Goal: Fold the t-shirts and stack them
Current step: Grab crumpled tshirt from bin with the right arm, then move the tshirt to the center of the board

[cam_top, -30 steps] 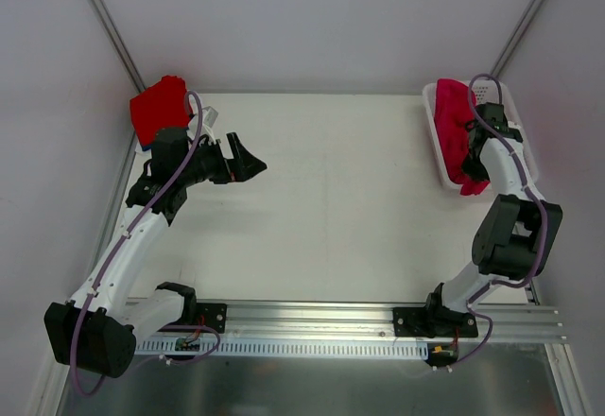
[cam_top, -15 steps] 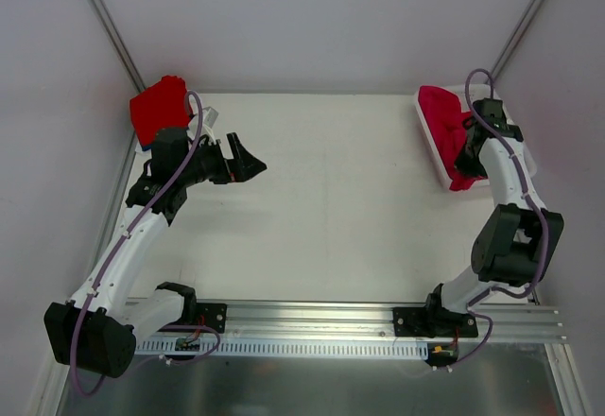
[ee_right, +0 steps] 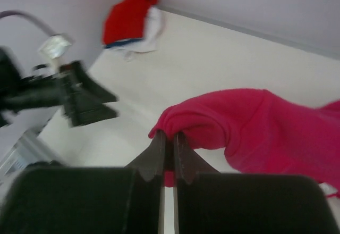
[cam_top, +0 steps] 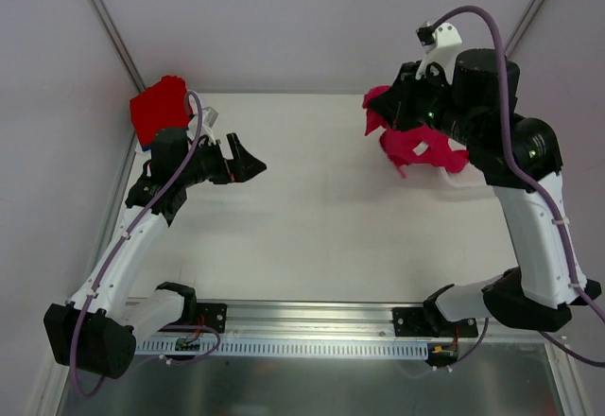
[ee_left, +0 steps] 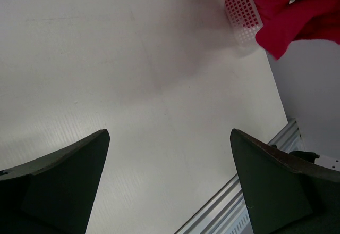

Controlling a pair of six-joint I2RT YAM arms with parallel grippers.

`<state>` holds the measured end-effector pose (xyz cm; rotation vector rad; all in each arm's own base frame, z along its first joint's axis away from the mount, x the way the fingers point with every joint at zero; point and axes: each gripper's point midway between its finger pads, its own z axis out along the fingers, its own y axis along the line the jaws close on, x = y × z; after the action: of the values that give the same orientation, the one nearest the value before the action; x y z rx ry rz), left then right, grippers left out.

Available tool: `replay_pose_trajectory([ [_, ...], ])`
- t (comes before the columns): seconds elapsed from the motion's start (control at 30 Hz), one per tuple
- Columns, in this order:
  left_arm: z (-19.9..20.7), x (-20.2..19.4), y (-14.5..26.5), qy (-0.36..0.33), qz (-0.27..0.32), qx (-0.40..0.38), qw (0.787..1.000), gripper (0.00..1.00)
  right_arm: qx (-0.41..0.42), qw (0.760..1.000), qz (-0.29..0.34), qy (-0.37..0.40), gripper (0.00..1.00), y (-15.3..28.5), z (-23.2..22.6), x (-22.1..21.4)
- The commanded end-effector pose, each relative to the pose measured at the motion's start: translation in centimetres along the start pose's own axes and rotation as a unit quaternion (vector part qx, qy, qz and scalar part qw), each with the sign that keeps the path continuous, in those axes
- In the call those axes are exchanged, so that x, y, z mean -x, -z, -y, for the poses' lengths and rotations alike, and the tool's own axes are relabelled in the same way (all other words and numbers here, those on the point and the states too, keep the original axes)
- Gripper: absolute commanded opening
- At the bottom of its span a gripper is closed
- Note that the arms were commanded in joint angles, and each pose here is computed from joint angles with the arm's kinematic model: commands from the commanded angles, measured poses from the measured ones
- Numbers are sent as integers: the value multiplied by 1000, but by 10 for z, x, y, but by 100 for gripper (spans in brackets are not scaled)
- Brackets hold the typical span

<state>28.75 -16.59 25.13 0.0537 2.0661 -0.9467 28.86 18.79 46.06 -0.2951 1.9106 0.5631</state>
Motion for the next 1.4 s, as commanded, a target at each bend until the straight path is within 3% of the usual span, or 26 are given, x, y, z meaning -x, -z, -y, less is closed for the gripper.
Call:
replay_pose_trajectory([
  [0.0,11,3,6,-17,9,-20,1000,99,126,991,12,44,1,34,-76,3],
  [0.2,11,4,7,-17,13,-19,1000,99,241,966,53,76,1,69,-149,11],
  [0.43,15,8,11,-32,23,-25,999,99,302,948,74,74,0,98,-169,10],
  [0.67,33,14,22,-55,50,-39,996,99,253,958,95,91,0,115,-133,3],
  [0.87,69,35,53,-52,82,-56,994,99,120,983,103,93,0,106,-71,-21],
  [1.0,56,17,61,-81,45,0,996,99,48,992,72,90,1,88,-40,-57],
  [1.17,26,-49,43,-73,-73,56,993,99,-39,994,28,98,1,59,-8,-104],
  [1.23,32,-89,32,-88,-134,47,986,98,-54,993,15,100,1,51,-4,-115],
  [1.37,58,-144,27,-160,-194,38,967,99,-89,991,-4,103,1,39,7,-134],
])
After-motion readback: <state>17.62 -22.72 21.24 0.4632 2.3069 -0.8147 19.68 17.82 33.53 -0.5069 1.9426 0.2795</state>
